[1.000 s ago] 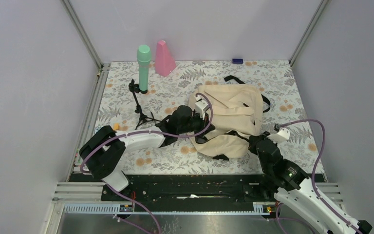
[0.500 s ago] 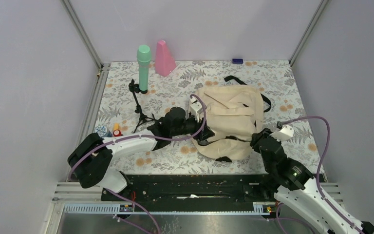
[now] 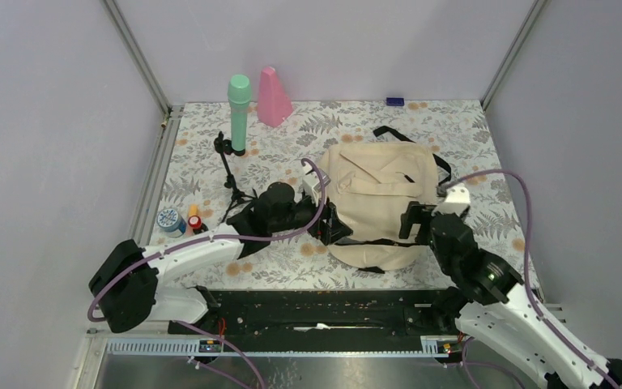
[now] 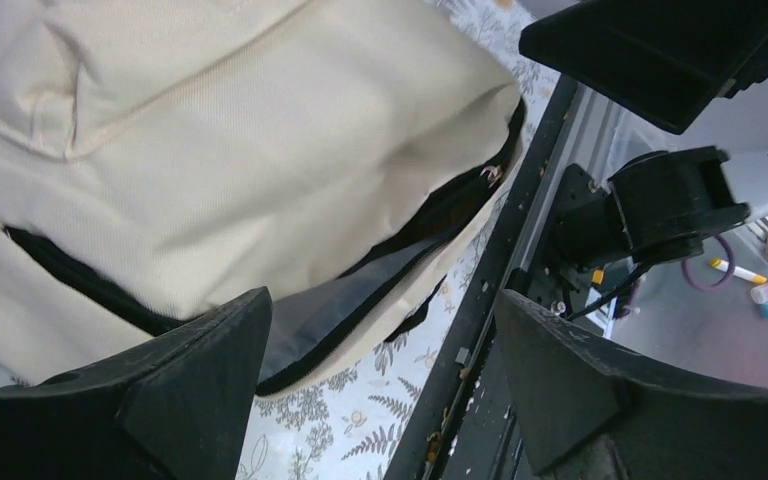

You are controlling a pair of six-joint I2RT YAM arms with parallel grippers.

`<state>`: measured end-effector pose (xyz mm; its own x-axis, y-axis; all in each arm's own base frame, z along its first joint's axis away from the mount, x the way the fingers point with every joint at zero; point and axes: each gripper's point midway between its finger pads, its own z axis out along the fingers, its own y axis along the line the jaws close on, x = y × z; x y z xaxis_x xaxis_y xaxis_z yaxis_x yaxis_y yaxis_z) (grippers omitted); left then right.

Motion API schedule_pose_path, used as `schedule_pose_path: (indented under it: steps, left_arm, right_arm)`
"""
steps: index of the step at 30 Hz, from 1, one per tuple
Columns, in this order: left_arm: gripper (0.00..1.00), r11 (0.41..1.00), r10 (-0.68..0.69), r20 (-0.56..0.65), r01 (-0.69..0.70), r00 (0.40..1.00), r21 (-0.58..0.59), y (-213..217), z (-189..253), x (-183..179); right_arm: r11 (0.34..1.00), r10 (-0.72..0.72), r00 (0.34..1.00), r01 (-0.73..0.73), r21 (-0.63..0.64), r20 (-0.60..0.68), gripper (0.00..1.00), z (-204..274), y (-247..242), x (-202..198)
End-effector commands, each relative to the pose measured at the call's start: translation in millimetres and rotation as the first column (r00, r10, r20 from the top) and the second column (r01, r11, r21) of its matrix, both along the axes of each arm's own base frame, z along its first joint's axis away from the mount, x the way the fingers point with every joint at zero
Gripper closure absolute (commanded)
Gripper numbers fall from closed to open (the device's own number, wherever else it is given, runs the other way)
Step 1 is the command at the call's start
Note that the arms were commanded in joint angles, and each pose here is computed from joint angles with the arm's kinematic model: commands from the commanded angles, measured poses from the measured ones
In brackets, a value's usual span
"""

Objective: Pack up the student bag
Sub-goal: Zip the student bag at the center of the board.

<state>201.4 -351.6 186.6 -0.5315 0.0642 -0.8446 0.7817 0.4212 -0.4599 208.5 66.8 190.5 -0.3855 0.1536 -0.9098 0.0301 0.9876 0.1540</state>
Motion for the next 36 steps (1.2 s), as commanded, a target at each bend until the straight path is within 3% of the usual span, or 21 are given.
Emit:
schedule_pose_path:
  steps: [1,6,18,24,30,36]
  left_arm:
    - [0.15,1.000,-0.015,-0.016,0.015,1.000,-0.017,-2,-9,-4]
    - [0.15,0.998,-0.066,0.015,0.066,0.998,-0.008,-11,-18,-5]
    - [0.18,0.985,-0.168,0.017,0.168,0.986,-0.024,-53,-34,-15]
    - [0.30,0.979,-0.201,0.015,0.201,0.980,-0.032,-68,-44,-47]
    - [0.31,0.981,-0.193,-0.015,0.193,0.981,-0.033,-66,-62,-75]
    - [0.31,0.980,-0.194,-0.034,0.195,0.980,0.023,-69,-83,-88]
  right_arm:
    - [0.952,0.292,0.953,-0.297,-0.068,-0.077,0.09,0,56,11]
    - [0.890,0.437,0.878,-0.453,-0.044,-0.195,0.17,-18,96,15]
    - [0.876,0.458,0.844,-0.482,-0.020,-0.280,0.31,-35,104,10]
    - [0.908,0.401,0.863,-0.419,0.010,-0.308,0.36,-42,88,-4]
    - [0.964,0.258,0.901,-0.266,0.025,-0.348,0.38,-49,60,-18]
    - [0.973,0.224,0.902,-0.183,0.143,-0.369,0.40,-62,60,-33]
